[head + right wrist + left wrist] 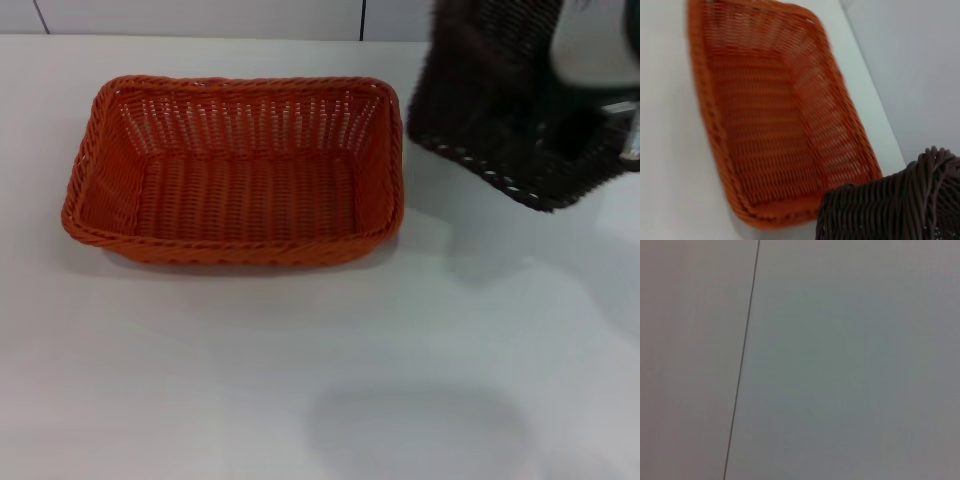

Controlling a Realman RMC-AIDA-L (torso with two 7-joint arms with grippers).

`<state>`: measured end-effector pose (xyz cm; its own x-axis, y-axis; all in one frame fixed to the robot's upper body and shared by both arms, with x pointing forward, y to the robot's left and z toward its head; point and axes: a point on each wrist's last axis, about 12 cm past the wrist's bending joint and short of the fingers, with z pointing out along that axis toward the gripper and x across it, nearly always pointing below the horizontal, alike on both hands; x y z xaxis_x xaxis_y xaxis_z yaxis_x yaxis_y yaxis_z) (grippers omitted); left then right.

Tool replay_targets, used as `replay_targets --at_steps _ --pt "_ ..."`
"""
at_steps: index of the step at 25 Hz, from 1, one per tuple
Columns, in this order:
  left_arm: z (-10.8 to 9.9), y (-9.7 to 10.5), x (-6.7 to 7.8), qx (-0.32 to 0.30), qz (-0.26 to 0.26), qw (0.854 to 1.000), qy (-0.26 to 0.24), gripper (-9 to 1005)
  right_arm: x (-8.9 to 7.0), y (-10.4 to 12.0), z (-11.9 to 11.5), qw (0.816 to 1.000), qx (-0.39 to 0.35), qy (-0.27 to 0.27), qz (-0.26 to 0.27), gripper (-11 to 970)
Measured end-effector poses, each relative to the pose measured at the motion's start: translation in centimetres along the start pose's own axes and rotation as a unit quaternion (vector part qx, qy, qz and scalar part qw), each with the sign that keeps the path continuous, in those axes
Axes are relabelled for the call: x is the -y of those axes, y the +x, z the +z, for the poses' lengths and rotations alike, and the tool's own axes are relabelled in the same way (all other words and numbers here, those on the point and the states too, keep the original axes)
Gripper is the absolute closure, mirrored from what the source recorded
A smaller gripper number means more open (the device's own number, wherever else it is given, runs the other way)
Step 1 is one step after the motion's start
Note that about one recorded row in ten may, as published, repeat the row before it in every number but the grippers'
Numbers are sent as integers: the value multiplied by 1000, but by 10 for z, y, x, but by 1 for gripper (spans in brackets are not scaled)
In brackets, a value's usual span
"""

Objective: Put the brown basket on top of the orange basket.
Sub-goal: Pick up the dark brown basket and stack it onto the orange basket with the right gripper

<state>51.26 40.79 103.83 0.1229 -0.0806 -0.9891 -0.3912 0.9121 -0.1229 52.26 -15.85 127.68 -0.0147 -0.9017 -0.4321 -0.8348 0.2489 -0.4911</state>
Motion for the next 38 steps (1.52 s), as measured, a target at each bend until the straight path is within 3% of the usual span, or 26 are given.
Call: replay_targets --at_steps 2,3,6,7,8,9,10,11,12,13,14,15,16,17,18,20,23,27,38 --pt "0 0 0 0 0 1000 0 257 -7 -12 5 997 18 0 -80 742" --pt "0 0 0 0 0 1000 0 257 -7 -12 5 997 18 0 -80 742" --pt "1 0 1 0 0 1000 1 257 -12 -22 9 986 42 13 -159 742" --pt "1 0 1 0 0 1000 0 257 -17 -29 12 972 57 23 -226 742" --pt "1 0 1 0 0 1000 0 257 -17 -29 12 972 57 23 -226 742" --pt "1 0 1 -3 -1 1000 0 257 -25 -33 16 950 67 27 -303 742" --pt "1 1 1 -4 -2 1000 -1 257 -25 -33 16 950 67 27 -303 742" --pt "1 1 2 -6 -2 1000 -1 257 -30 -33 19 938 71 29 -339 741" --pt "1 3 2 -10 -3 1000 -3 257 -38 -35 23 910 83 44 -404 741" --pt "1 3 2 -10 -3 1000 -3 257 -38 -35 23 910 83 44 -404 741" --pt "1 4 2 -15 -4 1000 -4 257 -43 -35 27 881 93 65 -459 741" --pt "1 4 2 -17 -4 1000 -4 257 -43 -35 27 881 93 65 -459 741" --pt "1 5 2 -18 -5 1000 -5 257 -46 -35 28 869 96 73 -480 741" --pt "0 6 3 -22 -6 1000 -5 257 -48 -32 33 841 98 99 -523 741" --pt "0 6 3 -22 -6 1000 -5 257 -48 -32 33 841 98 99 -523 741" --pt "0 7 4 -26 -7 1000 -6 257 -48 -28 38 816 96 128 -556 741" --pt "-1 9 4 -29 -9 999 -8 257 -51 -23 44 803 92 128 -575 741" --pt "-1 12 4 -42 -10 999 -11 257 -61 -8 63 770 81 110 -623 742" --pt "-4 16 4 -55 -13 998 -15 257 -47 9 78 759 62 121 -637 747"
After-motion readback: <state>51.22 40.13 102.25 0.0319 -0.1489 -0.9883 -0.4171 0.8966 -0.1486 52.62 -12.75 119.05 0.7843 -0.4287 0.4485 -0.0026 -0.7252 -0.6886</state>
